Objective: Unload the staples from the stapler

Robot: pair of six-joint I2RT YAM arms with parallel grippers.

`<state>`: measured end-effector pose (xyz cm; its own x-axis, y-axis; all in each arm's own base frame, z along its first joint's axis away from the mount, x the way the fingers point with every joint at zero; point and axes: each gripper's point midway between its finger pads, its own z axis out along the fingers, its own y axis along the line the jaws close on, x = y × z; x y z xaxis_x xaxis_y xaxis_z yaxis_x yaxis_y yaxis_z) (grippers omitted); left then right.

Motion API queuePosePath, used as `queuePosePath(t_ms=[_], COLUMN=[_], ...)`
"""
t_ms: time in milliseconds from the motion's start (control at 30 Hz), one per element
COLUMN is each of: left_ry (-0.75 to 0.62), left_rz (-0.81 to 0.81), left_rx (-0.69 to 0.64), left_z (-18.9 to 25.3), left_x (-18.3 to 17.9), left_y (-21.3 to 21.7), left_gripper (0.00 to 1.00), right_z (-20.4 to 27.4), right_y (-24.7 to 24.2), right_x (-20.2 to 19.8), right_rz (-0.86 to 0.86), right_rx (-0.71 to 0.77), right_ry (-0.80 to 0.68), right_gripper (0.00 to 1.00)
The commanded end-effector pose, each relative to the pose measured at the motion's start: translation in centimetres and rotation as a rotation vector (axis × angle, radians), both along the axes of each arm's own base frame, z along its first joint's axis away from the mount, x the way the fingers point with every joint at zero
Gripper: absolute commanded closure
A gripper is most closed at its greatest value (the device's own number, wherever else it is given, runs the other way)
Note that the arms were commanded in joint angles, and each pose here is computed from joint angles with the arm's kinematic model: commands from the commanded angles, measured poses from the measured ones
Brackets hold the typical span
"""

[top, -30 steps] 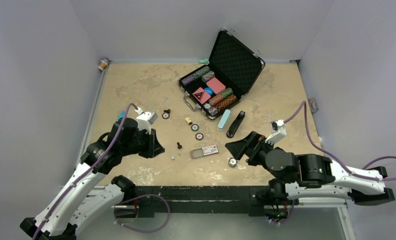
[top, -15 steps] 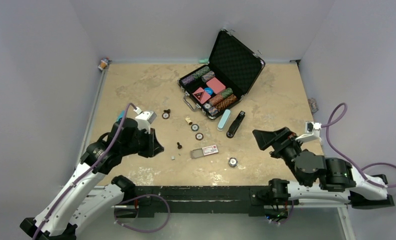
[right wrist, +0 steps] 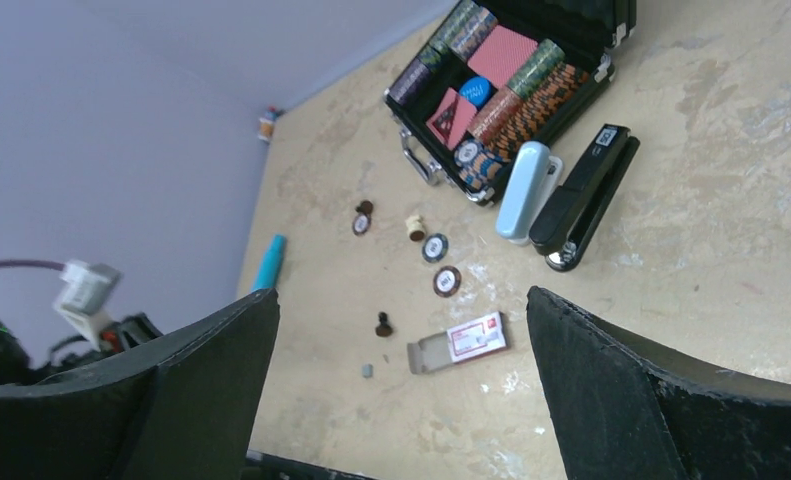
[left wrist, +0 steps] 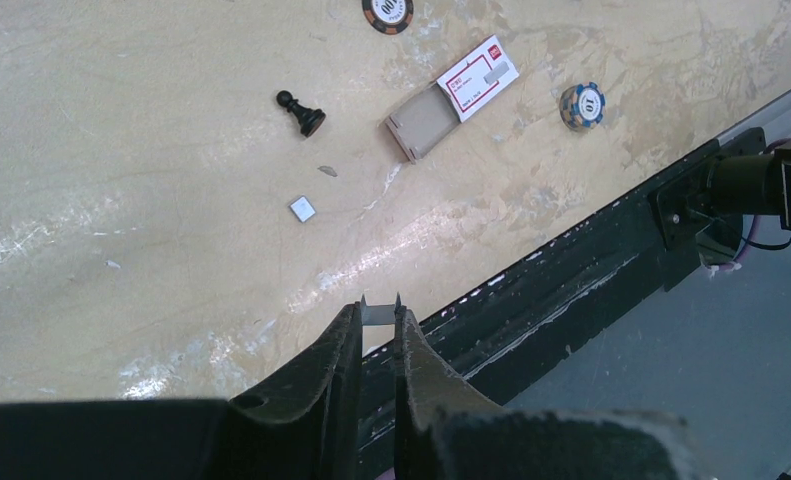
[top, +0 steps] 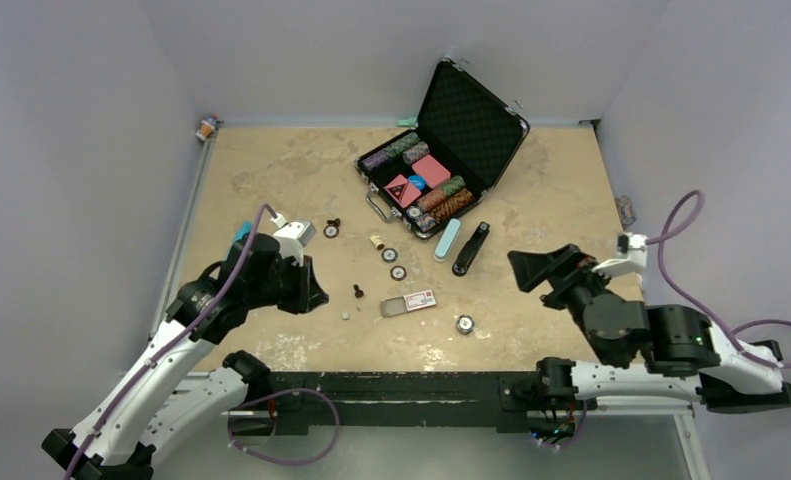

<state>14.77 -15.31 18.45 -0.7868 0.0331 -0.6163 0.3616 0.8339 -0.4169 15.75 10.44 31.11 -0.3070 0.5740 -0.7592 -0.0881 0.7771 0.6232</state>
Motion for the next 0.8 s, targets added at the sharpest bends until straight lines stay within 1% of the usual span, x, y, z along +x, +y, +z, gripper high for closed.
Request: queuePosePath(t_ms=[0, 100, 267, 433, 533, 600, 667, 767], left_ry=[-0.026, -0.033, -0.023, -0.029, -0.031, -0.03, -0.031, -0.036], left_rz=[0.008, 0.013, 0.012, 0.016, 0.019, 0.02, 0.022, 0.026], left_rx=[-0.018, -0.02, -0.014, -0.014, -0.014, -0.013, -0.011, -0.011], left_z=[0.6, 0.7, 0.5, 0.6, 0.6, 0.6, 0.6, 0.7], left_x=[0.5, 0.6, 0.6, 0.6, 0.7, 0.6, 0.7, 0.6], left_y=[-0.3, -0.2, -0.3, -0.2, -0.1, -0.1, 0.0, 0.1], left_gripper=[1.0, 1.0, 1.0, 1.0, 1.0, 1.0, 1.0, 1.0], right_z=[1.3, 1.7, 1.8, 2.0, 1.3, -0.4, -2.3, -3.5], right_y=[-5.1, -5.8, -6.4, -2.9, -1.1, 1.2, 2.5, 2.2], right_x=[0.5, 0.8, 1.5, 2.1, 3.4, 5.0, 6.5, 8.5], right_rz=[-0.113, -0.123, -0.232, -0.244, -0.289, -0.269, -0.261, -0.3], right_rx=[0.095, 0.159, 0.1, -0.105, -0.288, -0.427, -0.491, -0.576], right_ry=[-0.045, -0.1, -0.124, -0.133, -0.122, -0.076, -0.009, 0.029], right_gripper=[0.01, 0.01, 0.01, 0.01, 0.01, 0.01, 0.01, 0.01])
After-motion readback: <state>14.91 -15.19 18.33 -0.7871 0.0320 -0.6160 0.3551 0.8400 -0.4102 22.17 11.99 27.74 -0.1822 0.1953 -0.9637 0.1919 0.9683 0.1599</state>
